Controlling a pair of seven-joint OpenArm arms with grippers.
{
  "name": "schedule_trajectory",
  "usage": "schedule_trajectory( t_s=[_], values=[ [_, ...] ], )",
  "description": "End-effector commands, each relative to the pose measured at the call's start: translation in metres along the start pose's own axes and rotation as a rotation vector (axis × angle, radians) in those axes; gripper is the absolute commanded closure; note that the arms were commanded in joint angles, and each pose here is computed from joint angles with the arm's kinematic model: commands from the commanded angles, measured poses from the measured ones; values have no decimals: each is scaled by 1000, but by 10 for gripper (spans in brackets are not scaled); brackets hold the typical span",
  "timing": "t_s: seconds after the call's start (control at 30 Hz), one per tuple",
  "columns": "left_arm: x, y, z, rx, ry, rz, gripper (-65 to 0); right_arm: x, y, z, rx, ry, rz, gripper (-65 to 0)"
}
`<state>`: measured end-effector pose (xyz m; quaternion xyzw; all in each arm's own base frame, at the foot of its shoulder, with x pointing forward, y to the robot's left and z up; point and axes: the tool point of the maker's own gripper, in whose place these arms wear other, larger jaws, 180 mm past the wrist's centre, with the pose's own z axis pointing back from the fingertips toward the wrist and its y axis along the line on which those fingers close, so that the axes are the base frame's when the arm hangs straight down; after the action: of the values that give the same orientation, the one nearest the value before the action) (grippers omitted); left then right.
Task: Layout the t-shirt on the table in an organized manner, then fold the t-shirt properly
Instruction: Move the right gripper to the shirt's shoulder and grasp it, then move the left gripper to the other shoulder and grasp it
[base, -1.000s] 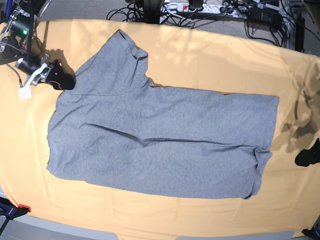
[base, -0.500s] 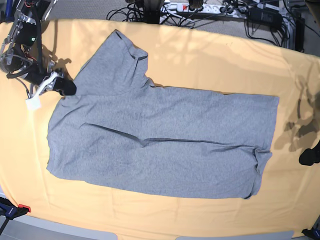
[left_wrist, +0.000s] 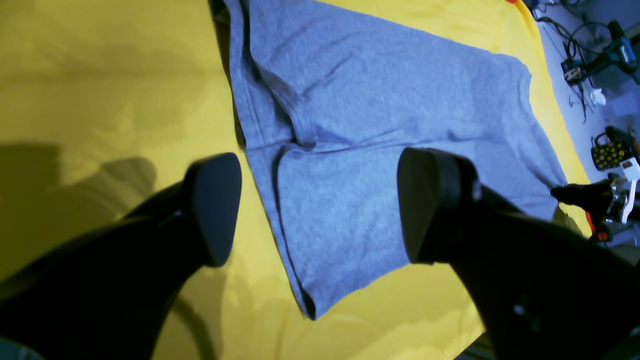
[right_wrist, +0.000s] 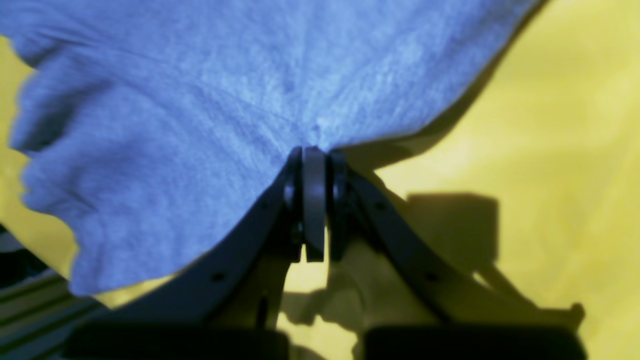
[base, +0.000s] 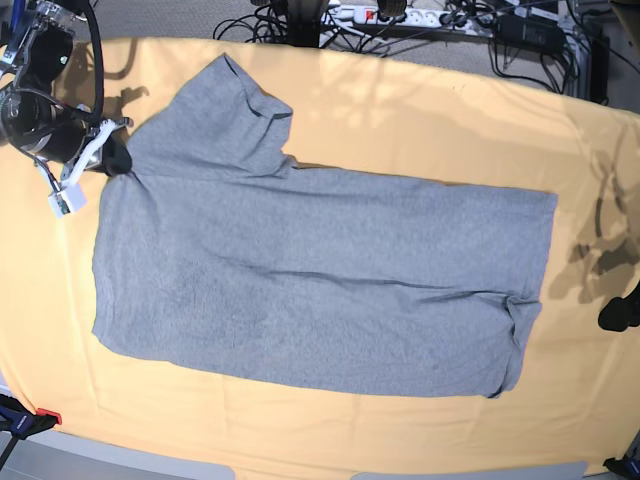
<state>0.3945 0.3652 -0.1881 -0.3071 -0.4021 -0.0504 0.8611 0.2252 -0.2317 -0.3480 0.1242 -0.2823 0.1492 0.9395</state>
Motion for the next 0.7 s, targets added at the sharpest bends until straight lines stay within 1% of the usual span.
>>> schedule_trajectory(
  t_s=[0.0,0.1,0.2,0.27,0.47,0.67],
  values=[
    [23,-5,14,1,-64,-37,-492,4,-10,8,-45,2,27,0],
    [23,-4,16,6,-64,-38,-492,-9,-22,11,-109,62,1,0],
    [21,-2,21,18,-59,-36,-492,-12,-25,12,-120,74,4,0],
    [12,4,24,35,-38,-24,-492,-12,-26,12,-124,77,6,0],
    [-50,27,28,87,88,62,-492,-11,-25,12,-119,72,5,0],
    [-103,41,37,116,155,152,-492,-11,-25,12,-119,72,5,0]
  ],
)
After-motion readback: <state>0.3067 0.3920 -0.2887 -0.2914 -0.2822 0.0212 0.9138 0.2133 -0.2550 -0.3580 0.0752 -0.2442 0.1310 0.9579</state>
